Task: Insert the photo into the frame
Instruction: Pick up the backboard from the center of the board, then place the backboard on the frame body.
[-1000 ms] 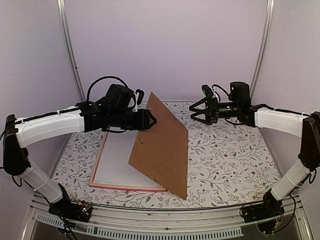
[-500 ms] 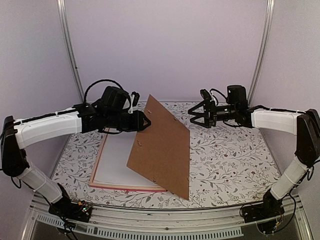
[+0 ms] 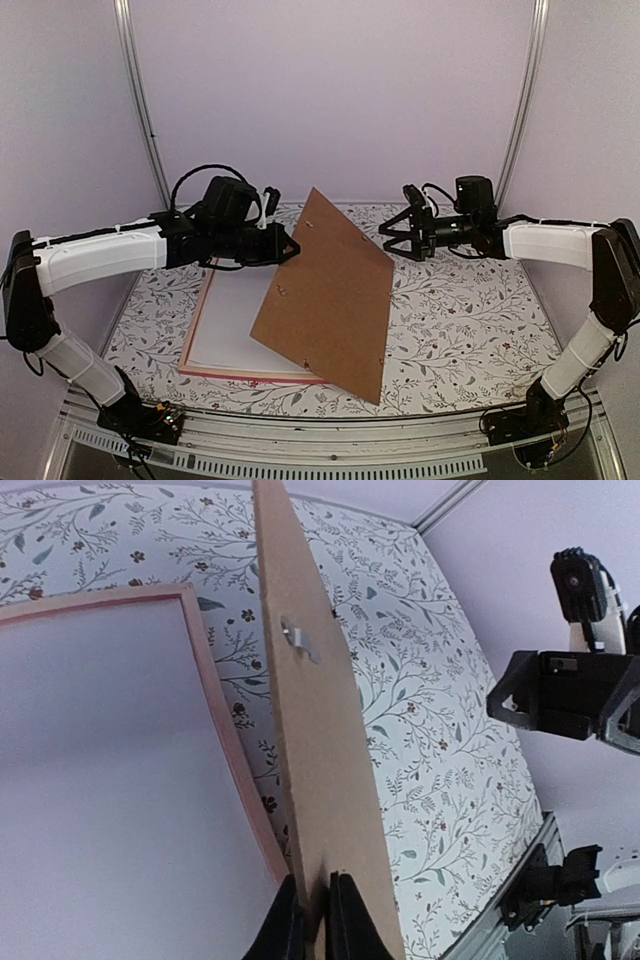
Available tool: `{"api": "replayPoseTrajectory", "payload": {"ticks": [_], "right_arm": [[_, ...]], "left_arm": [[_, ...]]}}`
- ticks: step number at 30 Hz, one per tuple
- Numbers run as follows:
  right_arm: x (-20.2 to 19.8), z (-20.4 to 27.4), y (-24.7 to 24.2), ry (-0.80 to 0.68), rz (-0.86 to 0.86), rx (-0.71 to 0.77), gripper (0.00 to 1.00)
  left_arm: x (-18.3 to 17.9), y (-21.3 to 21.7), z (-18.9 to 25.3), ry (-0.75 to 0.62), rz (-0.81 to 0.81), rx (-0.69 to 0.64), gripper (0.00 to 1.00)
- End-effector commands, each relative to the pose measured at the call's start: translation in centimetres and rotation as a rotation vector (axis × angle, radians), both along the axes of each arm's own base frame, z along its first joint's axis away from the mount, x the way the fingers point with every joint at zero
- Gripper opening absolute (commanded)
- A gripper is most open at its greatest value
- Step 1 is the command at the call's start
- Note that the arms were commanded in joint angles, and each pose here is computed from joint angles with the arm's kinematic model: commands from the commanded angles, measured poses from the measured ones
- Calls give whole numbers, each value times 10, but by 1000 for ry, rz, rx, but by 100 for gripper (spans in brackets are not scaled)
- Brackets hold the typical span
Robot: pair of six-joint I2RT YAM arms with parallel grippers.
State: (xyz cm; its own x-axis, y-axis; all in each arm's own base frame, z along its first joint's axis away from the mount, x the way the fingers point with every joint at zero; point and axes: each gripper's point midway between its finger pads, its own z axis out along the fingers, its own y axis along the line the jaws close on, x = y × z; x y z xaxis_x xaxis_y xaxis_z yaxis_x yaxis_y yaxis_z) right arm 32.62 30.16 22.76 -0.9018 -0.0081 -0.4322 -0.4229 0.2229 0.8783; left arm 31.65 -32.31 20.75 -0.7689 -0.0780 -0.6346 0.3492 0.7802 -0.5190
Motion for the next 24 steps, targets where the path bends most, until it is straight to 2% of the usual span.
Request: {"api": "replayPoseTrajectory", "payload": {"ticks": [1, 3, 12, 18, 24], "right_arm": [[-1, 0, -6, -12, -8, -1, 87], [-1, -1, -7, -12, -11, -2, 87], [0, 10, -19, -35, -34, 9, 87], [1, 23, -26, -63, -51, 16, 87], [3, 10, -26, -38, -50, -1, 87]], "left_arm": [[5, -4, 5, -21, -19, -53, 6], [4, -4, 11, -27, -23, -82, 0], [-5, 16, 47, -46, -21, -339, 0], [-8, 40, 64, -58, 11, -426, 0], [-8, 77, 79, -61, 64, -537, 0]]}}
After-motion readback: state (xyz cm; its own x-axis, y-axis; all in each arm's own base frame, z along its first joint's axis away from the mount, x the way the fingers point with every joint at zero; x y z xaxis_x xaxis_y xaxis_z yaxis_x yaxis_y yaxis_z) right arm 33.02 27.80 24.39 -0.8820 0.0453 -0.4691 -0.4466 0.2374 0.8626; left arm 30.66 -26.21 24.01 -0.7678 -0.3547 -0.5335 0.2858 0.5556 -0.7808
